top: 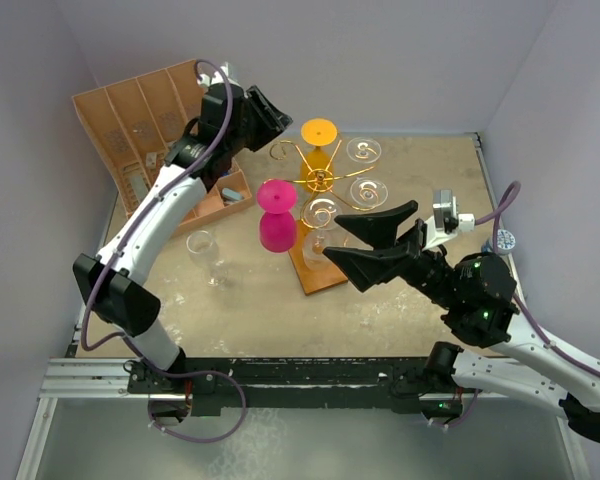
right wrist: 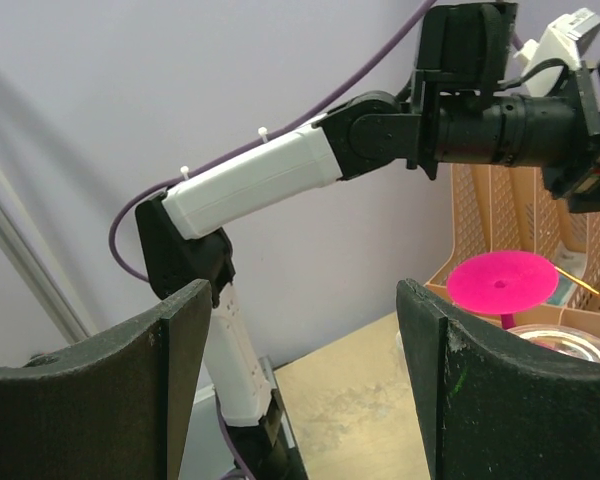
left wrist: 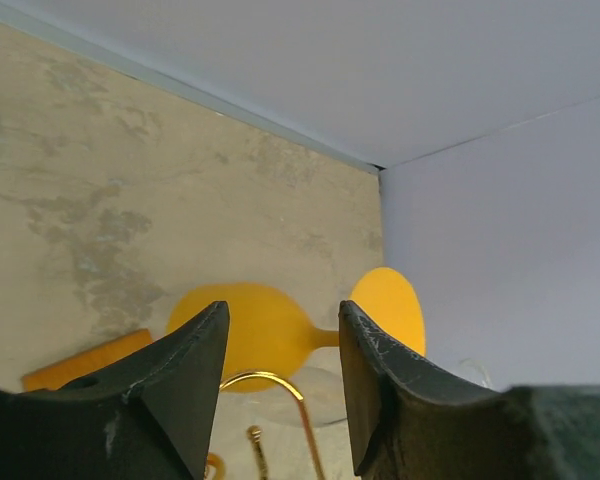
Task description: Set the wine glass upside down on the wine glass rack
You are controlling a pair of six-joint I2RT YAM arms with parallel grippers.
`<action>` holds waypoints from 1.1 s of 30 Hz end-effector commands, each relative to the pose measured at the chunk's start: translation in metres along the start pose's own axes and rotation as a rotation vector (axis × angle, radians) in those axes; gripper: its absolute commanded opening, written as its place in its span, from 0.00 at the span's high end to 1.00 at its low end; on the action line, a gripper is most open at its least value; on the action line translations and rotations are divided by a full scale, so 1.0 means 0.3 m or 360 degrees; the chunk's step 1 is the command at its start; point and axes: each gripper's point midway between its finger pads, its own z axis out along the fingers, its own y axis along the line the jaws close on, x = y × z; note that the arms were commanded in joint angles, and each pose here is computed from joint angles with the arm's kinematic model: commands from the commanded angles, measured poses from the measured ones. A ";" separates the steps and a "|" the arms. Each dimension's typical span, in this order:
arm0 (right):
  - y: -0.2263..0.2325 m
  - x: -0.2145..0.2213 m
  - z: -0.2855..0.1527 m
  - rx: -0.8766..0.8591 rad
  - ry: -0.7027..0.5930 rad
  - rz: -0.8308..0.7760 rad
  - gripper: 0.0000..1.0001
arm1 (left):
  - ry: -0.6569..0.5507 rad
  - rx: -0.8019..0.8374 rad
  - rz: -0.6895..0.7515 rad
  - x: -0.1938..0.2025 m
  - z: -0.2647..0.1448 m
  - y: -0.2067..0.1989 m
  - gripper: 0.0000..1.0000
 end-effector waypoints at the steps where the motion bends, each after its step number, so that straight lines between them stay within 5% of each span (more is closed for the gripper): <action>1: 0.014 -0.062 0.004 0.0002 -0.0094 0.0021 0.24 | -0.0195 -0.0055 0.0205 -0.163 -0.160 -0.009 0.53; 8: 0.004 -0.060 -0.002 0.0036 -0.0077 0.0024 0.24 | -0.0260 -0.0403 0.0487 -0.164 -0.378 0.206 0.46; 17: -0.004 -0.053 0.003 0.0056 -0.0058 0.0012 0.24 | 0.0076 -0.0726 0.0643 0.058 -0.579 0.509 0.46; 33: -0.015 -0.038 0.002 0.0080 -0.0040 0.0031 0.25 | 0.0385 -0.0943 0.0624 0.251 -0.536 0.711 0.63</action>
